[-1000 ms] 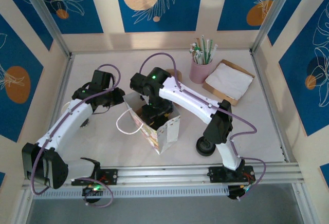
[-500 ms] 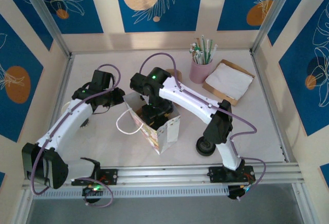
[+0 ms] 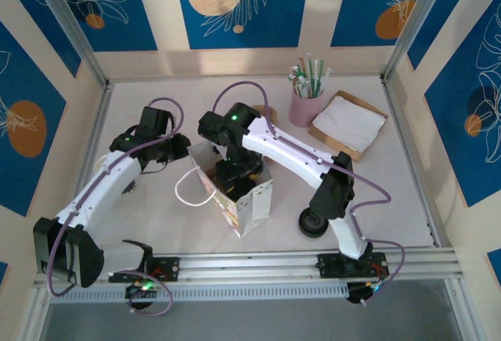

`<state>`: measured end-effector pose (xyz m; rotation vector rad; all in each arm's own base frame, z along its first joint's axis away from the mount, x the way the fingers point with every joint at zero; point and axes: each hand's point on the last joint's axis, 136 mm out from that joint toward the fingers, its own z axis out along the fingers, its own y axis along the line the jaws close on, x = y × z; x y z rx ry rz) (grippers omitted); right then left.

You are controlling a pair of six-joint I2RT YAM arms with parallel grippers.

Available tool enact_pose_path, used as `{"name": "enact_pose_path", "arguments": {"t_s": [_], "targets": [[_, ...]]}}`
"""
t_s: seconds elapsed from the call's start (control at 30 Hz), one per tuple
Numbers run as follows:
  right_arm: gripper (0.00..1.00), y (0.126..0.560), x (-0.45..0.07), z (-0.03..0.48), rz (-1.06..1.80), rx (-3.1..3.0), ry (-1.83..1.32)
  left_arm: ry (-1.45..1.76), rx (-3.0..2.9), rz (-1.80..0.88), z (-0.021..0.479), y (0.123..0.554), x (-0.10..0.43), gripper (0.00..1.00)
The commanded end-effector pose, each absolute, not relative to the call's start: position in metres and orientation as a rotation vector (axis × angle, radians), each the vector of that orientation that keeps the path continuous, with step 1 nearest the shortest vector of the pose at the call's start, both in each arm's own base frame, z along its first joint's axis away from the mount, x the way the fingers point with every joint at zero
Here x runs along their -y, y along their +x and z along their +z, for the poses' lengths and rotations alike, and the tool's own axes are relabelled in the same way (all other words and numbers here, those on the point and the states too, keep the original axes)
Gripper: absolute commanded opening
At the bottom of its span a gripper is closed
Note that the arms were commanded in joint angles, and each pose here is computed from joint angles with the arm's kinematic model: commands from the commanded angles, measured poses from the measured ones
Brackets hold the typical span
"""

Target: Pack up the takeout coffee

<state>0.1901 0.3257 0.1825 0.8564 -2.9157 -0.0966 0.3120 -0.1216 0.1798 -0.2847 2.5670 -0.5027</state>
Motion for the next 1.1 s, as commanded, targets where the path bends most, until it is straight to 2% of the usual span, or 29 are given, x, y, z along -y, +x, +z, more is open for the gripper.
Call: {"name": "enact_pose_path", "arguments": {"t_s": [0.0,1.07], "targets": [[0.55,0.1572,-0.2954,0.1864,0.001,2.743,0.812,-0.251,-2.557,-0.511,0.1850,0.3116,0.1252,0.26],[0.54,0.1478,-0.2919,0.1854,-0.027,2.699,0.786,-0.247,-2.561,-0.516,0.1804,0.3108,0.1261,0.26]]}}
